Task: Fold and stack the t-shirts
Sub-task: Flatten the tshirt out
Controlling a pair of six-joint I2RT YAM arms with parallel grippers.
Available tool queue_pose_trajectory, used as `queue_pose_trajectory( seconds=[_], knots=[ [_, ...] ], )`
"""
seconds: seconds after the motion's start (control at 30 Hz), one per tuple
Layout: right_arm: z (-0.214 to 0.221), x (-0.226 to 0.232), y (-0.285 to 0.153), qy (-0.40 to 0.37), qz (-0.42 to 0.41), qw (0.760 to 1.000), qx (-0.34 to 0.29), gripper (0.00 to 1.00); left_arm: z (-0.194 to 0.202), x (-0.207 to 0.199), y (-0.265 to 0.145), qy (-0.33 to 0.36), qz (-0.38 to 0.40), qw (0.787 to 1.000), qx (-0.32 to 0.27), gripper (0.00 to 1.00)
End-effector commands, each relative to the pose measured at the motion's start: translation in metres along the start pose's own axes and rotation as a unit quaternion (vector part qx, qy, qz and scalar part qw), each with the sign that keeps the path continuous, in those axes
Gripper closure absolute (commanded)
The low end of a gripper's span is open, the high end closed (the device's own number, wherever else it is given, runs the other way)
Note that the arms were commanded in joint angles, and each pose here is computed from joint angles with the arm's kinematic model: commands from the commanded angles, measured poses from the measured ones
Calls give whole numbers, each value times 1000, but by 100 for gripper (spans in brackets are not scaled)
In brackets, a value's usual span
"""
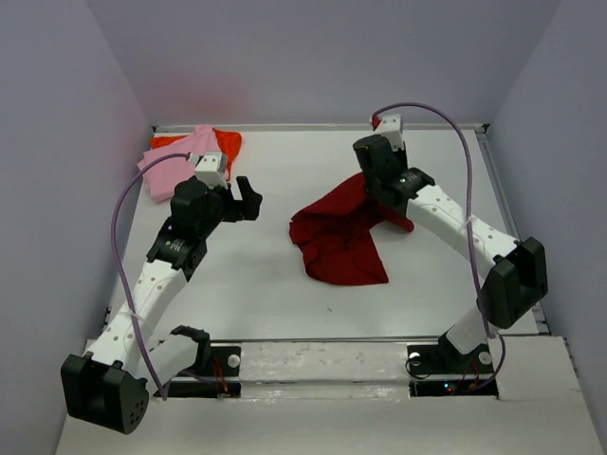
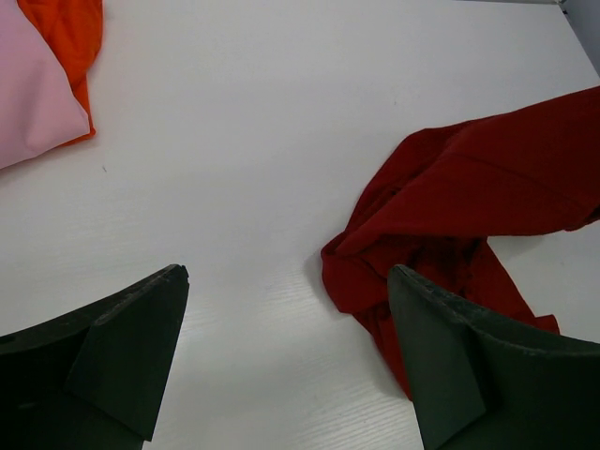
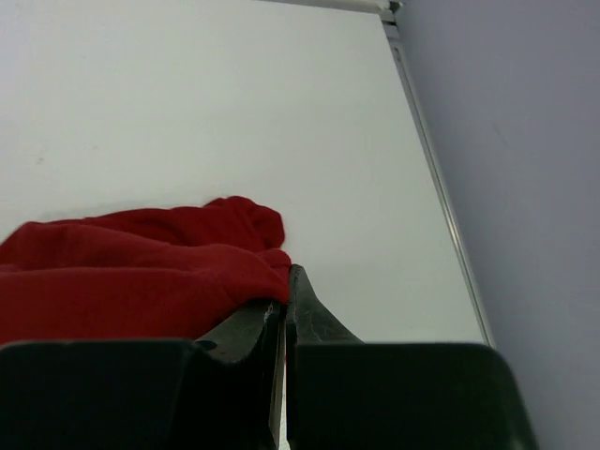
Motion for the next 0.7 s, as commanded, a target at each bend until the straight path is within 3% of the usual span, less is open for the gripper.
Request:
queue_pose_trajectory(
  seconds=[0.0,0.33,0.67],
  knots=[
    [-10,-41,-10,33,53,998,-28,100,-13,-7,-5,7,16,1000,-25,4],
    [-30,-115,-59,101,90,987,-82,100,-12,-6,-4,8,16,1000,-23,4],
    [-38,-168,-101,144,63,981,-117,100,-11,-6,-4,7,15,1000,-23,3]
  ],
)
Point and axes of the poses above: each gripper's point midway between its finger pads, its own y axis out along the fingers, its own x axis along the line the jaws close on, z = x × y, the point moved 7 cm from there along -y, back along the fingers, and after that the axes turned 2 degrees about -y, right-handed, at the moved point
